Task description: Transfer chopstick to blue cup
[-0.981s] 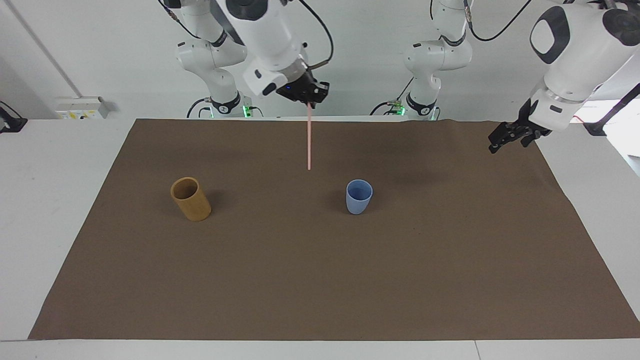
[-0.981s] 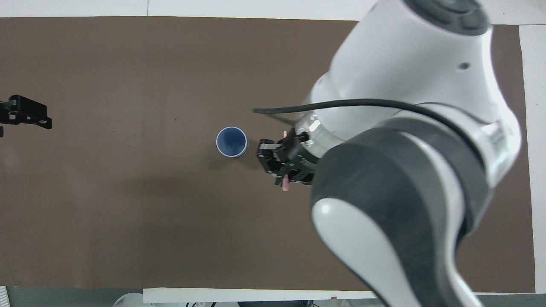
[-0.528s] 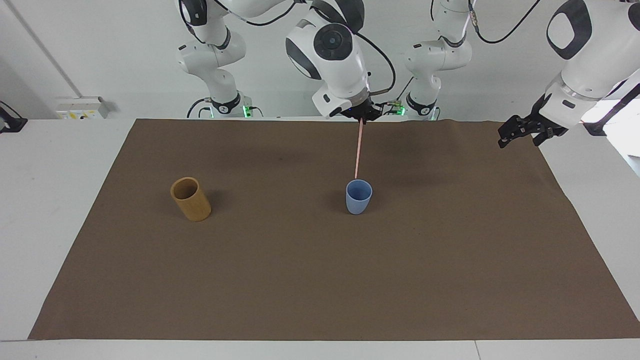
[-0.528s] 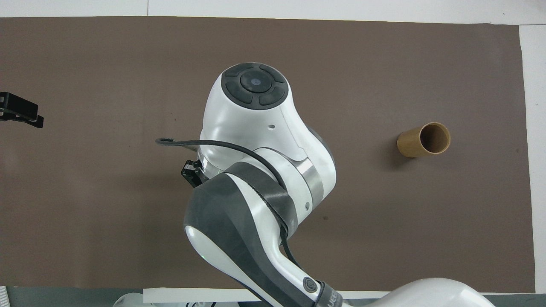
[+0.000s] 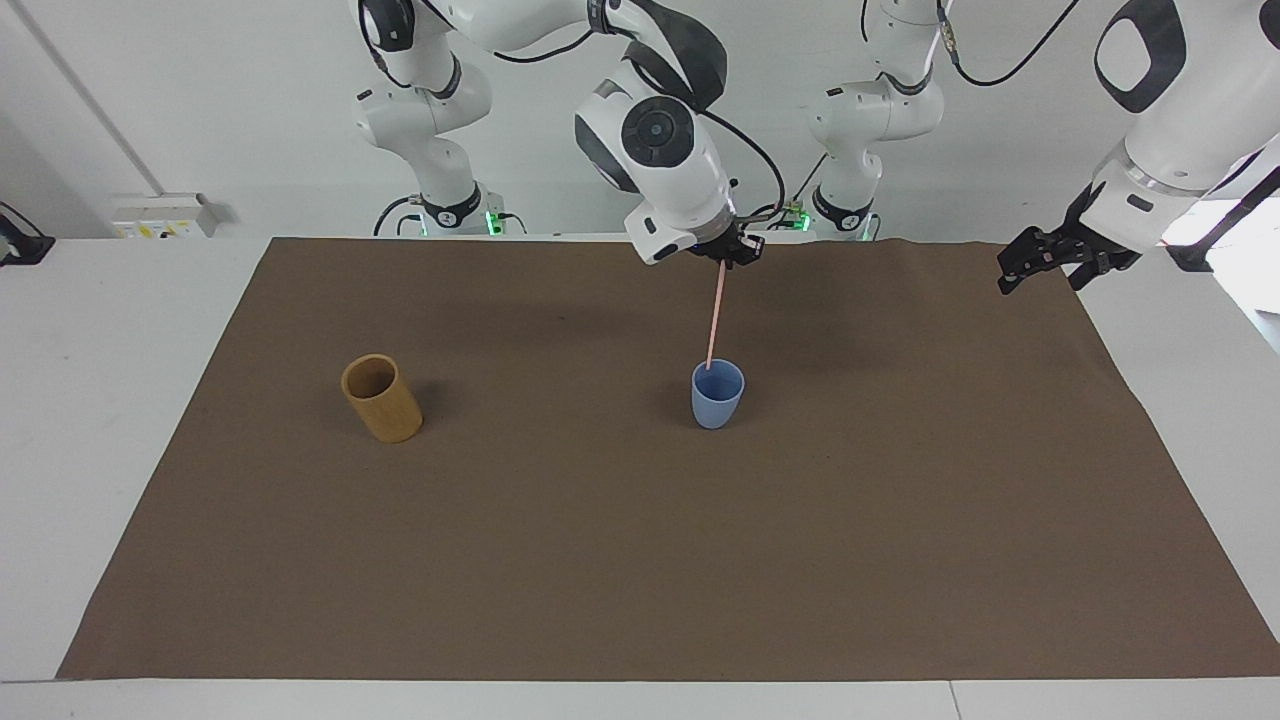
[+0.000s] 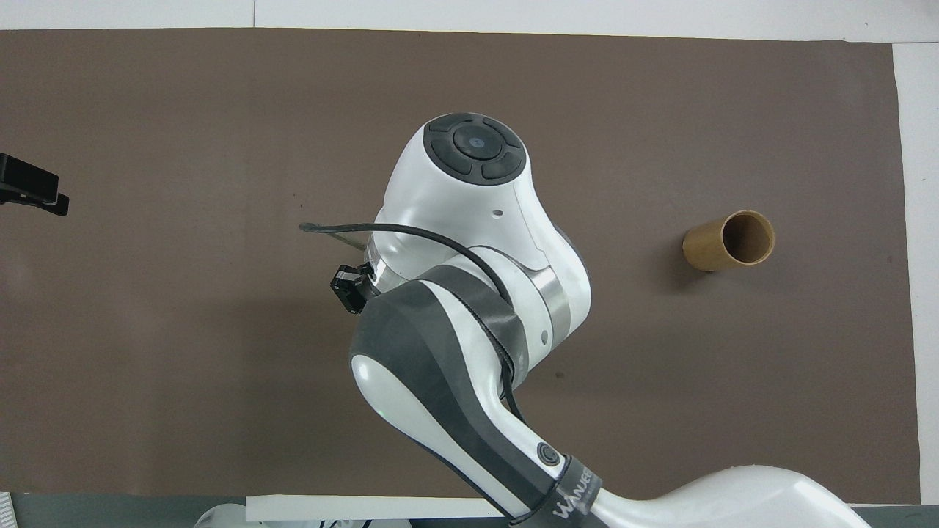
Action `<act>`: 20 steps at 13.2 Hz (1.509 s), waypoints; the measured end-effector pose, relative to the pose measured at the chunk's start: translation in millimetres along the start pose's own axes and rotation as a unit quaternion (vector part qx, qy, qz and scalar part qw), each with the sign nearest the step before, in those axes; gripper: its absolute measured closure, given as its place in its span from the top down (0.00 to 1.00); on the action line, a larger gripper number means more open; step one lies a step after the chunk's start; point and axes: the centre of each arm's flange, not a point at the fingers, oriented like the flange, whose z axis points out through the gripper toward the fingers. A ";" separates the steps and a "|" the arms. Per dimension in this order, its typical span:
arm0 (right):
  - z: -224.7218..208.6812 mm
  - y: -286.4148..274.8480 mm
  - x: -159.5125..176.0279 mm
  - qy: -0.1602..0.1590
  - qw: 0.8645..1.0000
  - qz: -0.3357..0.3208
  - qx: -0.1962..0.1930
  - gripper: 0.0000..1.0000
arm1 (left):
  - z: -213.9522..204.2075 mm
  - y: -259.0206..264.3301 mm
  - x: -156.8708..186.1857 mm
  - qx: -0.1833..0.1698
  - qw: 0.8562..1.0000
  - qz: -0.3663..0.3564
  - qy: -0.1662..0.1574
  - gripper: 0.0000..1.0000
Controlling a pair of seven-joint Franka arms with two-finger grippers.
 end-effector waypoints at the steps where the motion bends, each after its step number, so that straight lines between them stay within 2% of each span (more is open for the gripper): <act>1: -2.3 1.4 2.5 0.001 1.000 -0.002 0.002 0.08 | 0.0 -0.5 0.0 0.000 1.000 0.000 0.000 1.00; 4: -2.7 -2.7 4.9 0.010 1.000 -0.001 0.024 0.08 | 0.0 -0.4 0.0 0.000 1.000 0.000 0.000 1.00; 7: 5.3 -3.3 8.3 0.003 0.999 0.002 0.040 0.11 | 0.0 -0.4 0.0 0.000 1.000 0.000 0.000 1.00; 8: 6.1 -2.7 9.0 0.002 0.999 0.002 0.040 0.20 | 0.0 -0.4 0.0 0.000 1.000 0.000 0.000 1.00; 11: -3.1 -3.5 7.9 0.009 0.999 -0.006 0.045 0.55 | 0.0 -0.4 0.0 0.000 1.000 0.000 0.000 1.00; 13: -26.7 6.2 22.0 0.039 0.998 -0.026 0.038 0.79 | 0.0 -0.4 0.0 0.000 1.000 0.000 0.000 1.00; 15: -68.2 40.5 60.0 0.076 0.995 -0.069 0.015 0.99 | 0.0 -0.4 0.0 0.000 1.000 0.000 0.000 1.00; 18: -158.1 127.8 124.4 0.160 0.980 -0.113 -0.034 1.00 | 0.0 -0.4 0.0 0.000 1.000 0.000 0.000 1.00; 20: -202.6 178.7 139.5 0.201 0.965 -0.143 -0.094 1.00 | 0.0 -0.4 0.0 0.000 1.000 0.000 0.000 1.00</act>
